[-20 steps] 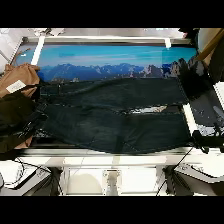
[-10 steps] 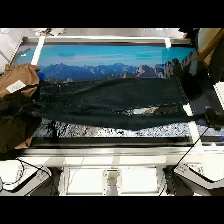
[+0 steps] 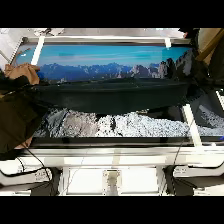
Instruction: Fold the clothes and pants, and hang the long-sleeved shirts on hangers.
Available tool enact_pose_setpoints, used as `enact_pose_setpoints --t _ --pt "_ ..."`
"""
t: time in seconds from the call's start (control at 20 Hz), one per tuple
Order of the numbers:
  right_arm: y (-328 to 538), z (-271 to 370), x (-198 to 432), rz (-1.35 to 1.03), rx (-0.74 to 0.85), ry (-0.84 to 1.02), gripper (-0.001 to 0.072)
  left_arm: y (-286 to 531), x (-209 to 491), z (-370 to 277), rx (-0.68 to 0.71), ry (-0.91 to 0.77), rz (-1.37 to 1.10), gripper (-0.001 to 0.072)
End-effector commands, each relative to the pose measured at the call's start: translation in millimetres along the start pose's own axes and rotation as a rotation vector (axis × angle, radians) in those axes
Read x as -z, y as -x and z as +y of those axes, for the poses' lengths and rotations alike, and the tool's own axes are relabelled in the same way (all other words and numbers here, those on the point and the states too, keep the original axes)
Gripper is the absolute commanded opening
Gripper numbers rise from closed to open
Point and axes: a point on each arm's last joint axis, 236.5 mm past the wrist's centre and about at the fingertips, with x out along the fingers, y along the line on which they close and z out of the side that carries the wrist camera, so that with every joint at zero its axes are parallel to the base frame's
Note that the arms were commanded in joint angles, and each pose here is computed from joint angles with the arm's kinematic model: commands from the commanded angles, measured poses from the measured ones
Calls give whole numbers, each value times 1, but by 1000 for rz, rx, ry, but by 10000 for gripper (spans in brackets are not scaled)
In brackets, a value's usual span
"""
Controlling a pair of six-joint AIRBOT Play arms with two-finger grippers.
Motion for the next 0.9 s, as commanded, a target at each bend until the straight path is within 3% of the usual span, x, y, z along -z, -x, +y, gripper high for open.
enact_pose_setpoints --t 0.0,0.45,0.5,0.55,0.6,0.85 --pt "-65 0 -12 -2 2 -78 21 -60 -20 -22 -20 -24 -20 21" --pt "-101 14 -62 -197 -15 -151 26 -115 -62 -79 59 -3 -174 39" --pt "-99 17 -67 -207 -19 -147 166 -112 -63 -81 63 -7 -180 289" --pt "-95 19 -72 -217 -24 -142 430 -109 -66 -83 65 -11 -188 649" --pt "-90 21 -77 -219 -29 -137 490 -102 -70 -83 68 -10 -200 701" --pt "-50 -10 -68 -29 70 -26 489 -21 -99 -100 102 -39 -305 700"
